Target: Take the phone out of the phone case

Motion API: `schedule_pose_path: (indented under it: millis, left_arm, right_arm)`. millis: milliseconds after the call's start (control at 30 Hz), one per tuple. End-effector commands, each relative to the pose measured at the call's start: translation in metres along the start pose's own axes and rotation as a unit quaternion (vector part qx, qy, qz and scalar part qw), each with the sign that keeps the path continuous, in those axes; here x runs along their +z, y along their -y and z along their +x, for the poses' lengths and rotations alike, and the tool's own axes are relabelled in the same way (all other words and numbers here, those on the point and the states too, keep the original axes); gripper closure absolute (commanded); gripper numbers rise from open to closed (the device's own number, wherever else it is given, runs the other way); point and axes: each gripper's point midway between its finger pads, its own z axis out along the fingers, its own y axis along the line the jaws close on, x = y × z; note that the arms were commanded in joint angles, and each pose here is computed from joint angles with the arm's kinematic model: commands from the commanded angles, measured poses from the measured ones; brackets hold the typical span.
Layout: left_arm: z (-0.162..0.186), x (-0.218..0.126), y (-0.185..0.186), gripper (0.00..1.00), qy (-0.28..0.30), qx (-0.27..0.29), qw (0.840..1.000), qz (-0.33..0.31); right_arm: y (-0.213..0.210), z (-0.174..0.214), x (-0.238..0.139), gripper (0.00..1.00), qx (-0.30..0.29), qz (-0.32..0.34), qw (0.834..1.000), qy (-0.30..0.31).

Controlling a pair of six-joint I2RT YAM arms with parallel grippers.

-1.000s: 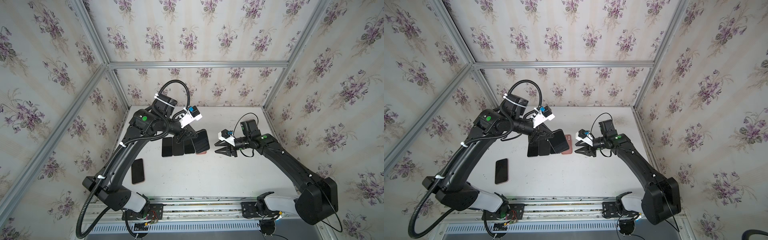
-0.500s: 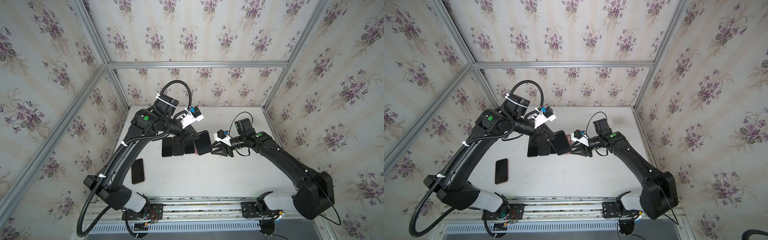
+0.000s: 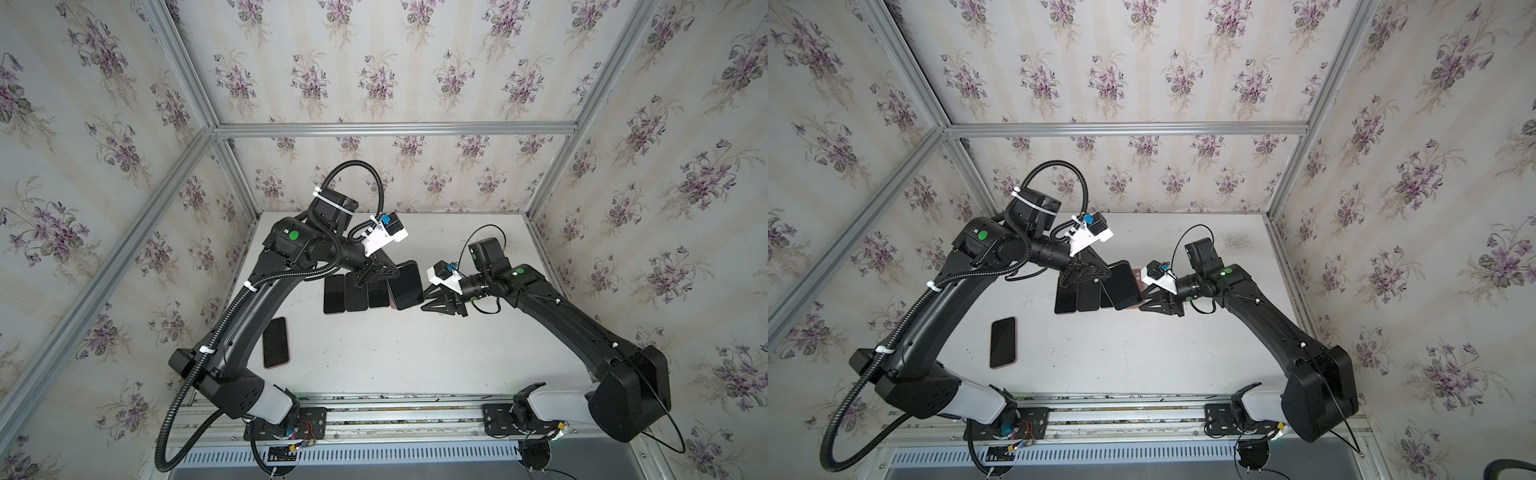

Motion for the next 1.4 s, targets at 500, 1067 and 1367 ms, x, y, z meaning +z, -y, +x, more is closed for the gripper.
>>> schedule_pose_path:
  millis: [500,1067,1367]
  left_arm:
    - [-0.023,-0.002,0.009,1.0,0.039,0.024,0.998,0.038]
    - [-0.06,0.021,0.018,1.0,0.096,-0.085,0.967,0.22]
    - [-0.057,0.033,0.011,1.0,0.091,-0.13,0.958,0.24]
  right_arm:
    - [-0.008,-0.008,0.001,0.89,-0.02,-0.022,1.0,0.005]
    - [0.019,-0.03,0.003,0.86,-0.157,0.08,0.984,0.007]
    - [0.042,-0.043,-0.007,0.77,-0.179,0.175,0.967,0.038]
